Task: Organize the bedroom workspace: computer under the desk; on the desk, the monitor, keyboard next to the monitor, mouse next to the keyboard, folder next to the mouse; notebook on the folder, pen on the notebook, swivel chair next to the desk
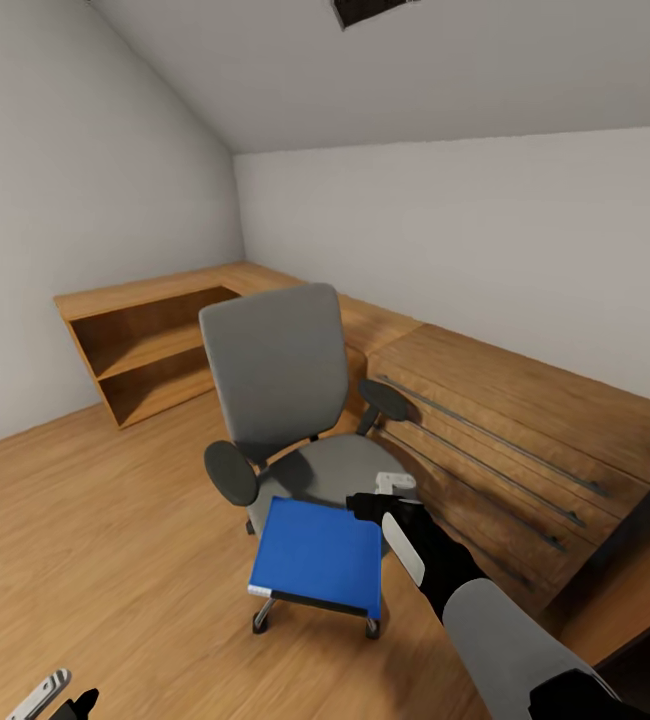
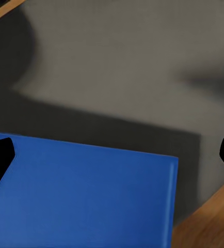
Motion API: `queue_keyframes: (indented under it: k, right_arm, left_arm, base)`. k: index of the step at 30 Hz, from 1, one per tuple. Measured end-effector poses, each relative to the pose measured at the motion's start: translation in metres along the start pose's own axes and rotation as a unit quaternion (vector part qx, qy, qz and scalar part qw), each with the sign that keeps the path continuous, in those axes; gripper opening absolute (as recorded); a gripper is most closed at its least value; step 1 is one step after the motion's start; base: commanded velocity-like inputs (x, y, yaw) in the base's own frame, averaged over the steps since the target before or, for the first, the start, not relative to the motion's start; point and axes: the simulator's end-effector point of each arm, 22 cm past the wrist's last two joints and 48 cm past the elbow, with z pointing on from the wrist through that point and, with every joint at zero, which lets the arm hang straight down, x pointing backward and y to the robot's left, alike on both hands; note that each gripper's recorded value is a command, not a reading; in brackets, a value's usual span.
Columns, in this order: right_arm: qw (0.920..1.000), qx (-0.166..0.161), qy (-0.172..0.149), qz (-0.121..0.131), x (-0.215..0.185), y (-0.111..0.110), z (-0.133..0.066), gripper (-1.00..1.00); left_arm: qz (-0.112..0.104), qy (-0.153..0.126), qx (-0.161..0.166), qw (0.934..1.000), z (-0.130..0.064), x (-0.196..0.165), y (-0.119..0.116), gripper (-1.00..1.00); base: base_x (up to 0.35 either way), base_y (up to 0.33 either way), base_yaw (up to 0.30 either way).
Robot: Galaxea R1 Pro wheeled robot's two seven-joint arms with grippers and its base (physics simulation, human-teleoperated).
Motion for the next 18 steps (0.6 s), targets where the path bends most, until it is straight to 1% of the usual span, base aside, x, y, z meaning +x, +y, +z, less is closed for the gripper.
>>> queue_keyframes:
  k: [18]
  right_arm:
    - [1.0,0.0,0.0,0.0,-0.024,0.005,-0.021,1.0]
  left_arm:
    - [-0.003,0.005,0.003,1.0,-0.027,-0.009,-0.016,1.0]
  base:
    - [0.0,0.0,0.0]
